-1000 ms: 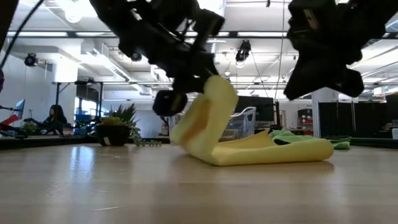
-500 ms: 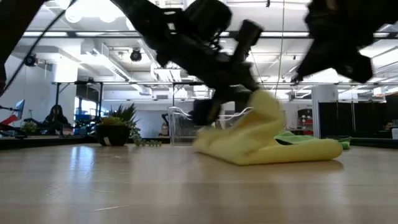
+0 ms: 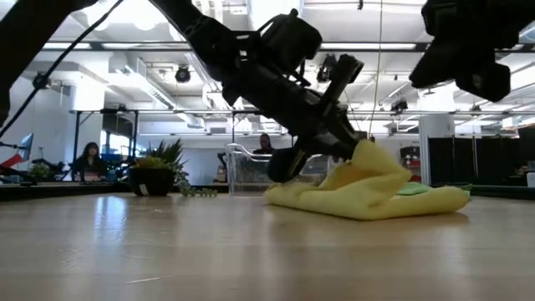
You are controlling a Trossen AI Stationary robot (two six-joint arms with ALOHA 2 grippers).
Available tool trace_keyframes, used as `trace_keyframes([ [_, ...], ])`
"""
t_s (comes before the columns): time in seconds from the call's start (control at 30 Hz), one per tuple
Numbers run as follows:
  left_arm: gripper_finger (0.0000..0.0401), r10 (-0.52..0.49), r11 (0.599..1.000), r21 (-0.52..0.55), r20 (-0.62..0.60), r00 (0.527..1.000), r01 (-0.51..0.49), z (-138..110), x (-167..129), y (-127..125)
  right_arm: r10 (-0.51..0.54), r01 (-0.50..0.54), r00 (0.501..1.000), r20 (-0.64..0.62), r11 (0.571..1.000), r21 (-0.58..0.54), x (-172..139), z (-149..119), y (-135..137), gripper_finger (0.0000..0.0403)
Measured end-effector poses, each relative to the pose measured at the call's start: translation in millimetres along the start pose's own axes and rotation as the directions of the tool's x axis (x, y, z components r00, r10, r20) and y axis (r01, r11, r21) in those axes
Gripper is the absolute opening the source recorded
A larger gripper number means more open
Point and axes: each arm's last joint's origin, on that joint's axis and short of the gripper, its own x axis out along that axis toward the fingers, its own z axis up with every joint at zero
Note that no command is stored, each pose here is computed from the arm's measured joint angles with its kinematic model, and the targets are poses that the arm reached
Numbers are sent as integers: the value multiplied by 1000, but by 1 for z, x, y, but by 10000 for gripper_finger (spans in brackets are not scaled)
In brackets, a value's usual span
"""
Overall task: Fold microfiber towels
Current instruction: Fold the yellow microfiber towel
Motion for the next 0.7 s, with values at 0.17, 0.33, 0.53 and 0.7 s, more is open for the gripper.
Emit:
trace_keyframes([
  [0.17, 5, -54, 998, 44, 44, 998, 52, 4, 2, -3, -21, 21, 1000, -1, 999, -28, 2, -2, -2, 34],
  [0.33, 64, -43, 996, 77, 100, 994, 36, 8, 1, -3, -15, 15, 1000, 1, 999, -40, 2, -1, -1, 34],
  [0.53, 167, -54, 995, 93, 130, 990, 42, 16, -1, -1, -15, 15, 1000, 2, 998, -63, 1, -1, -1, 34],
  [0.7, 222, -107, 990, 108, 181, 978, 89, 28, -6, -3, -13, 13, 1000, 2, 996, -84, 1, -1, -1, 34],
])
